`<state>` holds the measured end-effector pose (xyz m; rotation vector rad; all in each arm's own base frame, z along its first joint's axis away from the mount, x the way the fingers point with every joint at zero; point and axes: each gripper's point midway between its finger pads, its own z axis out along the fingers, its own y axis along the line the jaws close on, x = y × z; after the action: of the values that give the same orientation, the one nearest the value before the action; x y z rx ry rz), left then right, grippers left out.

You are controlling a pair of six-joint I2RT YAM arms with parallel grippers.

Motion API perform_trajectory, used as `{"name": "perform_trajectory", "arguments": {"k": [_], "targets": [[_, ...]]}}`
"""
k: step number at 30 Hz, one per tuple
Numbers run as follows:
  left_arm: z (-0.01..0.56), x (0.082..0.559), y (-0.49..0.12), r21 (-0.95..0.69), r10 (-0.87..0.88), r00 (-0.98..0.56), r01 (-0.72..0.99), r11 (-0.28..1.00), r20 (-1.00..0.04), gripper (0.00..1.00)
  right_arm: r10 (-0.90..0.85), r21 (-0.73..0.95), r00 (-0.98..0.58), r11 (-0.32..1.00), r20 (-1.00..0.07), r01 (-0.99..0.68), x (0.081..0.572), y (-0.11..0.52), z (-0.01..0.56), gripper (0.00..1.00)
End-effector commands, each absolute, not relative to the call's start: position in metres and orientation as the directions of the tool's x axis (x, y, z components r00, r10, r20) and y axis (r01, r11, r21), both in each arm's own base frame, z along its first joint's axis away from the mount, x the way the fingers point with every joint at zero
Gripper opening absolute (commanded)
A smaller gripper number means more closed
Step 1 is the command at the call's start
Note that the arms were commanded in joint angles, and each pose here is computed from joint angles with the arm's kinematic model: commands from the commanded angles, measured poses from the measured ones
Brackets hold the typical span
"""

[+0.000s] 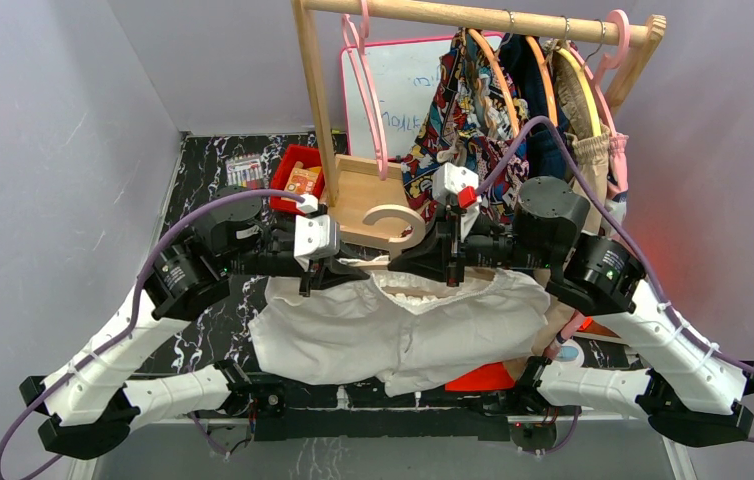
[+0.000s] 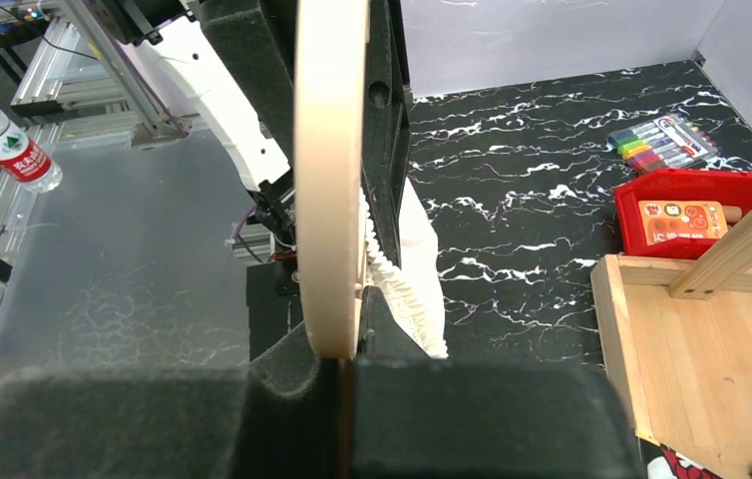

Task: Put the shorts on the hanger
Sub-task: Hang the shorts on the hanger.

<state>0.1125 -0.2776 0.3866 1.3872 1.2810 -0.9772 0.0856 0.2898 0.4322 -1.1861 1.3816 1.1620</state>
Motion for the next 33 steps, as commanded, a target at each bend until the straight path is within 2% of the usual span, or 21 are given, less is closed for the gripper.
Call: {"name": "perform_trajectory", "arguments": {"k": [1, 2, 5, 6, 8, 10, 20, 23, 27, 33], "targets": [[0.402, 0.113, -0.270, 0.180, 0.180, 0.167, 0.982, 0.059, -0.969, 0.00, 0.000, 0.041, -0.041, 0.040, -0.999, -0.998, 0.077, 0.288, 0.463, 0.00], [0.402, 0.114, -0.269, 0.185, 0.179, 0.170, 0.980, 0.069, -0.969, 0.00, -0.001, 0.045, -0.045, 0.043, -0.999, -0.998, 0.077, 0.288, 0.463, 0.07], [0.406, 0.116, -0.265, 0.198, 0.170, 0.179, 0.975, 0.101, -0.969, 0.00, 0.010, 0.048, -0.047, 0.071, -0.999, -0.996, 0.079, 0.284, 0.467, 0.41], [0.407, 0.118, -0.263, 0.203, 0.166, 0.183, 0.972, 0.116, -0.969, 0.00, 0.017, 0.049, -0.048, 0.092, -0.999, -0.995, 0.081, 0.281, 0.468, 0.49], [0.409, 0.120, -0.258, 0.216, 0.159, 0.192, 0.965, 0.151, -0.968, 0.00, 0.032, 0.048, -0.044, 0.135, -0.999, -0.990, 0.085, 0.275, 0.473, 0.58], [0.411, 0.122, -0.253, 0.229, 0.152, 0.203, 0.956, 0.183, -0.967, 0.00, 0.049, 0.051, -0.042, 0.193, -0.998, -0.980, 0.091, 0.266, 0.477, 0.63], [0.415, 0.129, -0.227, 0.260, 0.147, 0.223, 0.912, 0.319, -0.964, 0.00, 0.232, 0.135, -0.015, 0.512, -0.973, -0.848, 0.115, 0.191, 0.510, 0.66], [0.417, 0.130, -0.224, 0.261, 0.142, 0.226, 0.906, 0.334, -0.964, 0.00, 0.203, 0.155, -0.043, 0.571, -0.978, -0.806, 0.126, 0.186, 0.502, 0.65], [0.418, 0.130, -0.224, 0.259, 0.140, 0.224, 0.905, 0.338, -0.964, 0.00, 0.139, 0.173, -0.111, 0.594, -0.984, -0.786, 0.135, 0.196, 0.482, 0.60], [0.420, 0.130, -0.224, 0.256, 0.133, 0.223, 0.905, 0.340, -0.966, 0.00, 0.133, 0.186, -0.133, 0.599, -0.982, -0.779, 0.141, 0.205, 0.476, 0.56]]}}
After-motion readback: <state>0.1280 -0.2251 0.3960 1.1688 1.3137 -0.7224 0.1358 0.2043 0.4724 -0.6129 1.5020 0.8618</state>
